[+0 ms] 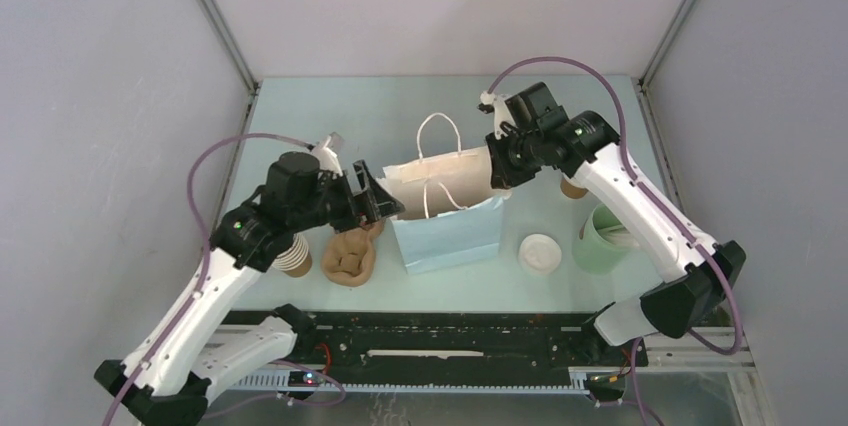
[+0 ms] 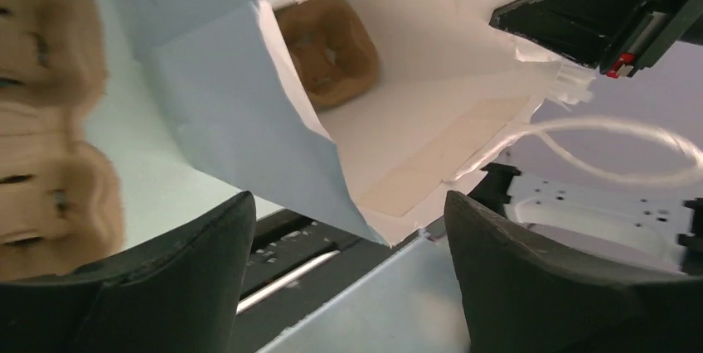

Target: Pack the takeout coffee

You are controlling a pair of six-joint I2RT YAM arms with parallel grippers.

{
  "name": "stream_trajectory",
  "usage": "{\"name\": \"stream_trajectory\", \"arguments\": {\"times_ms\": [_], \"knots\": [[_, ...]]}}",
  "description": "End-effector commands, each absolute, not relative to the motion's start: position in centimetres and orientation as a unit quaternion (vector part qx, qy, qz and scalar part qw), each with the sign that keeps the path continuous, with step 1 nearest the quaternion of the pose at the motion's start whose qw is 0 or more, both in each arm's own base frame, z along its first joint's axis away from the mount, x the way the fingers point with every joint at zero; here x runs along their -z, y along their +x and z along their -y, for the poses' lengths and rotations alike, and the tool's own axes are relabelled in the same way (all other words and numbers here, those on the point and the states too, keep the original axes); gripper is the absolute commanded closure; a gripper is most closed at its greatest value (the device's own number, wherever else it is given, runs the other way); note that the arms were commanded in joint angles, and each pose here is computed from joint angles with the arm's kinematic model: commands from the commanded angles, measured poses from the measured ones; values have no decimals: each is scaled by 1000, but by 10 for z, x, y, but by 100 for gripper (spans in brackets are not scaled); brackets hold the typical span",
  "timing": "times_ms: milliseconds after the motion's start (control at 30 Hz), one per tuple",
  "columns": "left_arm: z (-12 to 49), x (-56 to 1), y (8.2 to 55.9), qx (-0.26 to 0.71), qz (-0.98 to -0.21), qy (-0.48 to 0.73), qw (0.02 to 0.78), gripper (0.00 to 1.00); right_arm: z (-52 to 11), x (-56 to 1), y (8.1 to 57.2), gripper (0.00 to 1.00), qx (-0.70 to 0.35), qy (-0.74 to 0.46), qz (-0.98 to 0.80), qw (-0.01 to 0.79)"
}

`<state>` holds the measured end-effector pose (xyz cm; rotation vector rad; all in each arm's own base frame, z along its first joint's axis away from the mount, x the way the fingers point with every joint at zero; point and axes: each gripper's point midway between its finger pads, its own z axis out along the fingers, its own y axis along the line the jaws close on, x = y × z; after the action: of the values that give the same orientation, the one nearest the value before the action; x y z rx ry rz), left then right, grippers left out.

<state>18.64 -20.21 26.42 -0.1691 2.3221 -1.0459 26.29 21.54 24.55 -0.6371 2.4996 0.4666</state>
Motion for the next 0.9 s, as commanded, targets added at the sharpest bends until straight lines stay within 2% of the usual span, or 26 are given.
{"name": "stream_trajectory", "arguments": {"times_ms": [0, 200, 333, 567, 800, 867], "knots": [[162, -301, 185, 308, -861, 28, 405, 11, -230, -279, 269, 86, -229, -292, -865, 338], [136, -337, 216, 205, -852, 64, 477, 4, -230, -278, 279, 85, -234, -298, -866, 327], [149, -351, 245, 182, -849, 96, 486, 0, -229, -270, 281, 85, -229, -300, -870, 318], [202, -361, 285, 225, -846, 161, 455, 0, -234, -270, 278, 85, -244, -306, -865, 313], [241, -365, 325, 257, -844, 167, 440, 1, -234, -270, 279, 85, -245, -307, -863, 316], [246, -363, 337, 253, -853, 157, 428, 6, -235, -270, 281, 85, -246, -309, -863, 316]]}}
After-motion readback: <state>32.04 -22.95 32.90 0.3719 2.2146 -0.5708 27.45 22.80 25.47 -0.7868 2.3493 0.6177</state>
